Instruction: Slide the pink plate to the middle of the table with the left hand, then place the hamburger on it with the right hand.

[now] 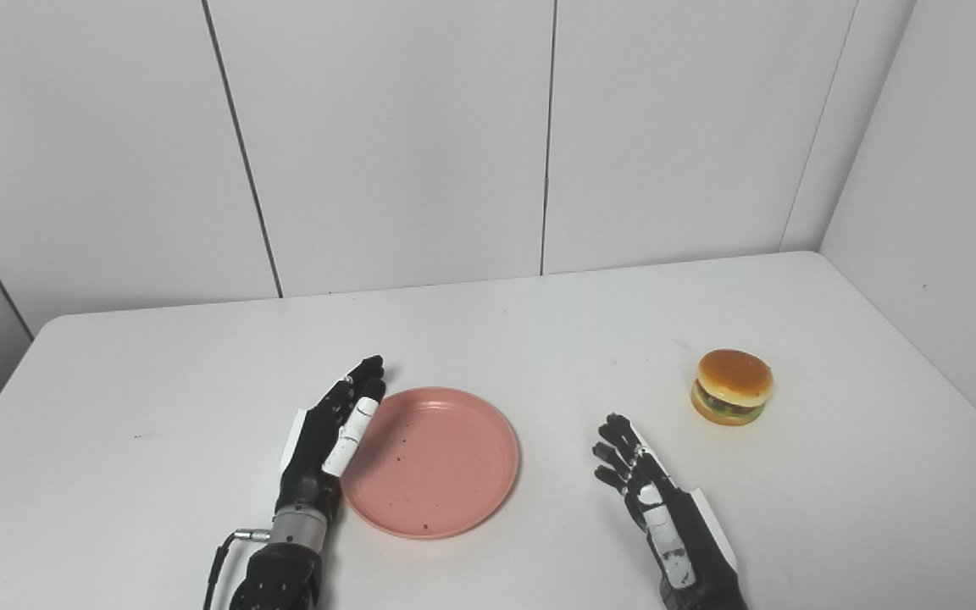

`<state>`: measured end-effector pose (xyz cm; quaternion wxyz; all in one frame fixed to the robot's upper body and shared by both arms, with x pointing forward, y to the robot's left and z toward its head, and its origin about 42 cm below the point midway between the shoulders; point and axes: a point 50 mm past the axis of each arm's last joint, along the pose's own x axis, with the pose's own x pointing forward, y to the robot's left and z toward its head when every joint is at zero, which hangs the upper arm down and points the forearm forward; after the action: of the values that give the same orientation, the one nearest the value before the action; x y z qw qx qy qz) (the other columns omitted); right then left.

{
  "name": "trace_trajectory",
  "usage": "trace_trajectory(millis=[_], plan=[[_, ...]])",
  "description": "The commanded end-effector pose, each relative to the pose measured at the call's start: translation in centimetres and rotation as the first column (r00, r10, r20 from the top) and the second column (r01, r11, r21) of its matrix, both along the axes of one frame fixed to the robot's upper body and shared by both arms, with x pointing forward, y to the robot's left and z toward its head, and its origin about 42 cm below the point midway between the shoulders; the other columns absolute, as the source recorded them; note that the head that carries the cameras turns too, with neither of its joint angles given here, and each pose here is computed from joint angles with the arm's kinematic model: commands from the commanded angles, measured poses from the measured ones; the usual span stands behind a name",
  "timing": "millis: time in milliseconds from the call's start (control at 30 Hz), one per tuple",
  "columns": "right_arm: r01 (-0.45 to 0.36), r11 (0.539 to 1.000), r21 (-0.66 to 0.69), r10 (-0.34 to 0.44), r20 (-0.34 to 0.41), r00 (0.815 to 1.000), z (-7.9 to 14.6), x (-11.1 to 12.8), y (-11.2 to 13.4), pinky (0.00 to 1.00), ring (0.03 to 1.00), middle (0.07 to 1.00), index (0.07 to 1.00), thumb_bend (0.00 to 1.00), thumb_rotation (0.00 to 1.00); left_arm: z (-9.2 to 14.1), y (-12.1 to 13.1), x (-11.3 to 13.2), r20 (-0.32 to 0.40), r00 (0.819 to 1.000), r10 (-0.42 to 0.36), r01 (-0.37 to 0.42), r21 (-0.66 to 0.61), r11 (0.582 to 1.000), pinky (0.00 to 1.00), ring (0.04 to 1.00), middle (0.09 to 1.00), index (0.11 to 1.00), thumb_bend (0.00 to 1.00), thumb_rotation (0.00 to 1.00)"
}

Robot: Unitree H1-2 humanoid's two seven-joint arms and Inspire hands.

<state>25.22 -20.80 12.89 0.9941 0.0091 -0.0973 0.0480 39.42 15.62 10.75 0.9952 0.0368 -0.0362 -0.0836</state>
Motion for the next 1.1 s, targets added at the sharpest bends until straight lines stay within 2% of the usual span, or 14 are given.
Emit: trace_trajectory(millis=[0, 100, 200, 267, 367, 500, 600, 767, 867, 933, 1067], plan=[[0.019, 0.999, 0.033, -0.021, 0.079, 0.997, 2.3, 0.2, 0.6, 0.88, 0.909, 0.928, 0.936, 0.92, 0.99, -1.8, 0.8, -0.7, -0.047, 0.999, 0.005, -0.005, 0.006, 1.0, 0.84, 0.88, 0.87, 0.799, 0.82, 0.82], [0.03, 0.999, -0.033, -0.023, 0.171, 0.985, 4.4, 1.2, -0.3, 0.84, 0.891, 0.918, 0.947, 0.86, 0.96, -1.9, 1.0, -0.5, -0.05, 0.999, 0.01, -0.01, 0.013, 1.0, 0.82, 0.873, 0.865, 0.801, 0.81, 0.83], [0.095, 0.982, -0.162, -0.054, 0.24, 0.969, 6.3, 2.2, -1.3, 0.81, 0.885, 0.918, 0.947, 0.81, 0.95, -2.0, 1.2, -0.4, -0.056, 0.998, 0.012, -0.012, 0.005, 1.0, 0.82, 0.873, 0.861, 0.803, 0.8, 0.82], [0.139, 0.96, -0.242, -0.067, 0.284, 0.957, 7.3, 2.8, -2.0, 0.81, 0.884, 0.913, 0.944, 0.79, 0.92, -2.0, 1.3, -0.3, -0.056, 0.998, 0.009, -0.009, 0.002, 1.0, 0.82, 0.874, 0.862, 0.801, 0.8, 0.82], [0.196, 0.91, -0.365, -0.071, 0.329, 0.942, 8.6, 3.6, -3.0, 0.81, 0.881, 0.919, 0.952, 0.8, 0.95, -2.0, 1.4, -0.2, -0.056, 0.998, 0.008, -0.008, 0.002, 1.0, 0.83, 0.876, 0.861, 0.8, 0.81, 0.81], [0.285, 0.794, -0.537, -0.094, 0.355, 0.93, 11.2, 4.9, -5.1, 0.84, 0.897, 0.931, 0.926, 0.87, 0.94, -2.0, 1.2, 0.0, -0.056, 0.998, -0.001, 0.001, -0.004, 1.0, 0.85, 0.881, 0.864, 0.794, 0.8, 0.81], [0.313, 0.725, -0.613, -0.11, 0.346, 0.932, 12.6, 5.3, -6.1, 0.84, 0.909, 0.938, 0.924, 0.88, 0.92, -1.9, 0.9, 0.1, -0.053, 0.999, -0.003, 0.003, 0.0, 1.0, 0.83, 0.875, 0.86, 0.791, 0.8, 0.81], [0.348, 0.546, -0.763, -0.108, 0.348, 0.931, 15.5, 6.3, -8.4, 0.8, 0.906, 0.925, 0.913, 0.85, 0.86, -1.8, 0.6, 0.2, -0.05, 0.999, -0.006, 0.007, 0.012, 1.0, 0.81, 0.864, 0.853, 0.794, 0.8, 0.82], [0.347, 0.425, -0.836, -0.125, 0.325, 0.937, 16.9, 7.0, -9.6, 0.78, 0.9, 0.92, 0.898, 0.87, 0.83, -1.8, 0.5, 0.2, -0.048, 0.999, -0.009, 0.01, 0.009, 1.0, 0.81, 0.869, 0.855, 0.796, 0.81, 0.82], [0.334, 0.37, -0.867, -0.131, 0.307, 0.943, 17.4, 7.6, -10.2, 0.77, 0.897, 0.911, 0.89, 0.88, 0.81, -1.8, 0.4, 0.2, -0.048, 0.999, -0.01, 0.011, 0.008, 1.0, 0.82, 0.872, 0.855, 0.795, 0.82, 0.82], [0.31, 0.288, -0.906, -0.142, 0.28, 0.95, 17.7, 8.8, -11.4, 0.84, 0.905, 0.897, 0.884, 0.87, 0.76, -1.9, 0.4, 0.2, -0.047, 0.999, -0.013, 0.013, 0.011, 1.0, 0.82, 0.874, 0.859, 0.799, 0.82, 0.82]])
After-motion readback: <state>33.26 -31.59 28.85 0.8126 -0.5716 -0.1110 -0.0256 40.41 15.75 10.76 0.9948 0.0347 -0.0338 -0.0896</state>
